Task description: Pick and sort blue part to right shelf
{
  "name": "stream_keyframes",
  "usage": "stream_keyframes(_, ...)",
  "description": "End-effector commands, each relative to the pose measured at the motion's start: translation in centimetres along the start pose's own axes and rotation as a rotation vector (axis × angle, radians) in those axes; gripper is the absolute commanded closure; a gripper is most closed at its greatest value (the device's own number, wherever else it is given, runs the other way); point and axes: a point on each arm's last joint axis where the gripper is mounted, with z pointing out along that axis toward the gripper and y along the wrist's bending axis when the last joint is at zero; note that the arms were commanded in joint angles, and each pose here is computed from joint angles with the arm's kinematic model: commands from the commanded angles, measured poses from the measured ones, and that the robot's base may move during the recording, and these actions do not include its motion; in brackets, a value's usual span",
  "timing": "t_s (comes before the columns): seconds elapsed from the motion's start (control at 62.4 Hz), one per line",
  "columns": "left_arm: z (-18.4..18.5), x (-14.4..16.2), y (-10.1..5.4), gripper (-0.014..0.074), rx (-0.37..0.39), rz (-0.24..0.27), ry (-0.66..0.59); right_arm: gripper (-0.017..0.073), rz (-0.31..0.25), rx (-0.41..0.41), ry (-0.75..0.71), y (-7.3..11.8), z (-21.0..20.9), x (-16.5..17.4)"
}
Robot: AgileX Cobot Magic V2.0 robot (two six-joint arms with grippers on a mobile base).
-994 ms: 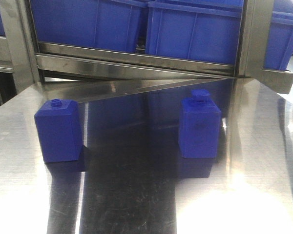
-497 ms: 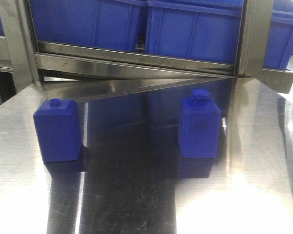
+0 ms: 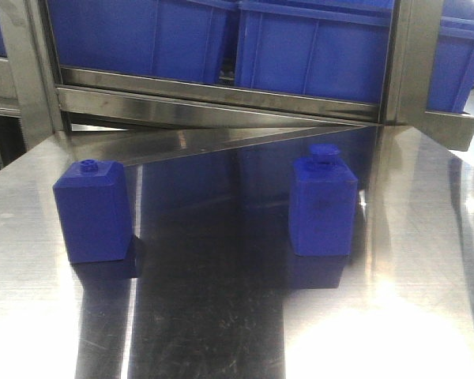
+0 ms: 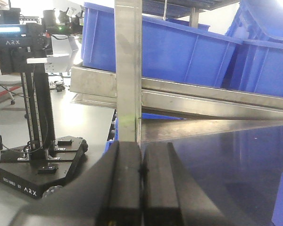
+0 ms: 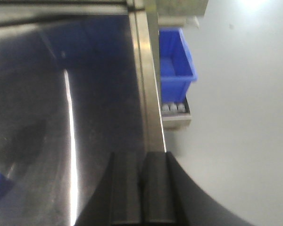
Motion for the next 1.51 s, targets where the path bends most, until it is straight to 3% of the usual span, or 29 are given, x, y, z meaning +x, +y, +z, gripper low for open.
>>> stream_keyframes(0.0, -0.1, -0.1, 0.0, 0.0459, -0.001, -0.013, -0.078, 0.0382, -0.028, -0.014, -0.036, 0.6, 0.7, -2.2)
stream_keyframes(0.208, -0.1, -0.1, 0.0, 0.0459, -0.001, -0.013, -0.078, -0.0052, -0.081, -0.084, 0.050, 2.9, 2.7, -3.4)
stream_keyframes(0.481, -0.1, -0.1, 0.0, 0.0459, -0.001, -0.013, -0.078, -0.0032, -0.075, -0.109, 0.341, 7.5, 5.4, -4.8)
stream_keyframes(0.673, -0.1, -0.1, 0.0, 0.0459, -0.001, -0.013, -0.078, -0.0032, -0.015, -0.042, 0.563, 11.9, 7.5, -5.9)
stream_keyframes(0.914, -0.1, -0.1, 0.0, 0.0458, -0.001, -0.013, -0.078, -0.0025, -0.080, -0.041, 0.708, 17.7, 10.1, -7.1)
stream_keyframes(1.058, -0.1, -0.1, 0.0, 0.0458, -0.001, -0.013, -0.078, -0.0025, -0.110, -0.047, 0.740, 20.1, 11.3, -7.2)
stream_keyframes(1.491, -0.1, -0.1, 0.0, 0.0458, -0.001, -0.013, -0.078, -0.0025, -0.109, -0.032, 0.803, 21.9, 13.4, -4.8)
